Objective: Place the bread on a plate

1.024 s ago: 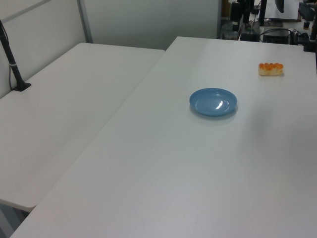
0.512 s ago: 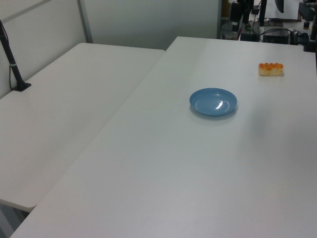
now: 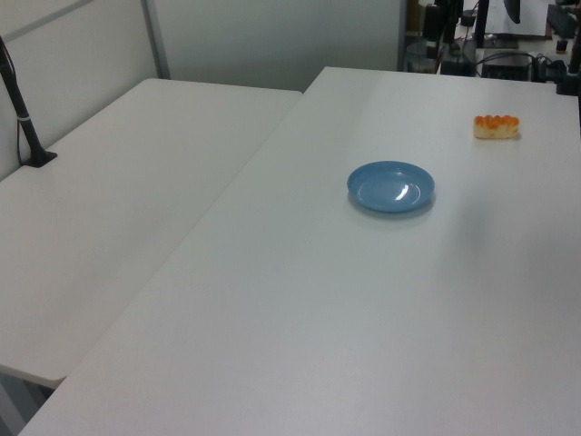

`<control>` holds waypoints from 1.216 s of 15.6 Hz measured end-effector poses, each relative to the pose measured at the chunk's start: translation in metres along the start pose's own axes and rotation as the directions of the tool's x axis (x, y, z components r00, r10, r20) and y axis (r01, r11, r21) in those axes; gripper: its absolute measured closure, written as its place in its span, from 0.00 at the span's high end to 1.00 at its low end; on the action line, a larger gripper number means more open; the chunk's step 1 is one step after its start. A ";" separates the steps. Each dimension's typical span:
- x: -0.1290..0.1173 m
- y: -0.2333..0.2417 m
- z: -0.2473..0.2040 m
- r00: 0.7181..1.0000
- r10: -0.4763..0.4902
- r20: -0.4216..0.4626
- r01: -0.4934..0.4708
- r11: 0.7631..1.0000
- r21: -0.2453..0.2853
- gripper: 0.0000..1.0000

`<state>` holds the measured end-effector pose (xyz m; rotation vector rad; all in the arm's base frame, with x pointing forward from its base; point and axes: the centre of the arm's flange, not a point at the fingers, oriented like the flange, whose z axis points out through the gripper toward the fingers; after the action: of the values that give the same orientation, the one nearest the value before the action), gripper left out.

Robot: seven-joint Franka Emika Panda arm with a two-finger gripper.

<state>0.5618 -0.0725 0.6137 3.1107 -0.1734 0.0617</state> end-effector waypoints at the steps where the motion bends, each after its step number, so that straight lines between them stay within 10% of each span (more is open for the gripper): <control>1: 0.000 0.000 0.000 1.000 -0.003 0.001 0.003 1.000 0.000 1.00; 19: -0.010 0.004 0.012 0.988 -0.126 0.090 0.126 0.992 0.013 1.00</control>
<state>0.5522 -0.0760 0.6010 3.1247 0.0220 -0.0812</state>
